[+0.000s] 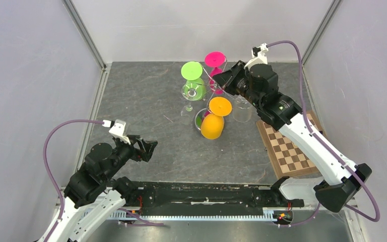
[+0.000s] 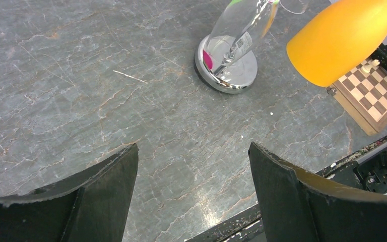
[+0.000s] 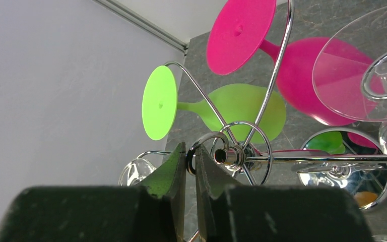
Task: Take the wine glass off the wine glass rack
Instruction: Move the wine rack to the center of the board.
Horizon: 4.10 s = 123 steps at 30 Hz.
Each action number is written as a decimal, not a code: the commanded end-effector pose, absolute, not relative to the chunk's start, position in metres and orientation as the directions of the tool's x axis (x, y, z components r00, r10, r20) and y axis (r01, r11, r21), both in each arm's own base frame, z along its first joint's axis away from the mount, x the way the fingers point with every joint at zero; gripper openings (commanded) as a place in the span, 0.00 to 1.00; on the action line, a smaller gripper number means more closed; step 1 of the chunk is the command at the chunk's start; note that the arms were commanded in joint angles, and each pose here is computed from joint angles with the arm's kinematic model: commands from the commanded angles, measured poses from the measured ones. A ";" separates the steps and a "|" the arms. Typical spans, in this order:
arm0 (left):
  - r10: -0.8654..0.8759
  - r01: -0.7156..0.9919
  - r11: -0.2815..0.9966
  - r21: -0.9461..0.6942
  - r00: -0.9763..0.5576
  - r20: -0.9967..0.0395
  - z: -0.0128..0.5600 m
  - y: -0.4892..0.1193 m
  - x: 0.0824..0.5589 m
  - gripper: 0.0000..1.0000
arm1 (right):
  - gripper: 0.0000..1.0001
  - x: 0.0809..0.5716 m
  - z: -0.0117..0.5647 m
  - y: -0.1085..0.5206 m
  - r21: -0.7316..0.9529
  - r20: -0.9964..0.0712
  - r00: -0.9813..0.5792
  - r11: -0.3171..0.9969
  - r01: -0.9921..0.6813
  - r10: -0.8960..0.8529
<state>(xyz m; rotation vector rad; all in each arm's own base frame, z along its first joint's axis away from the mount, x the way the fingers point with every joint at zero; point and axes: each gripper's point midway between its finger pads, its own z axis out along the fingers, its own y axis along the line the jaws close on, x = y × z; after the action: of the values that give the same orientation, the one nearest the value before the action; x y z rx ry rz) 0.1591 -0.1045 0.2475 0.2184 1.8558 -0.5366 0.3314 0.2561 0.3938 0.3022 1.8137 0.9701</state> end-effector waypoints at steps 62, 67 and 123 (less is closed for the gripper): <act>-0.134 0.389 0.878 -0.280 -0.362 -0.923 0.248 -0.109 0.165 0.87 | 0.31 0.332 0.513 0.253 0.751 -0.608 -0.213 0.466 -0.468 0.765; -0.133 0.389 0.878 -0.280 -0.362 -0.923 0.248 -0.110 0.165 0.87 | 0.34 0.336 0.509 0.257 0.750 -0.614 -0.223 0.473 -0.463 0.757; -0.256 0.357 0.811 -0.463 -0.496 -0.830 0.327 -0.157 0.192 0.92 | 0.79 0.255 0.433 0.150 0.137 -0.988 -0.120 0.910 -0.391 0.097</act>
<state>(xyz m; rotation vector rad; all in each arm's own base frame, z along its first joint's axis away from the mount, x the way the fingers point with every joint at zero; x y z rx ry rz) 0.1886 -0.1357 0.2983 0.1474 1.9498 -0.5946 0.2580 0.1495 0.4522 -0.1817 1.5797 0.4516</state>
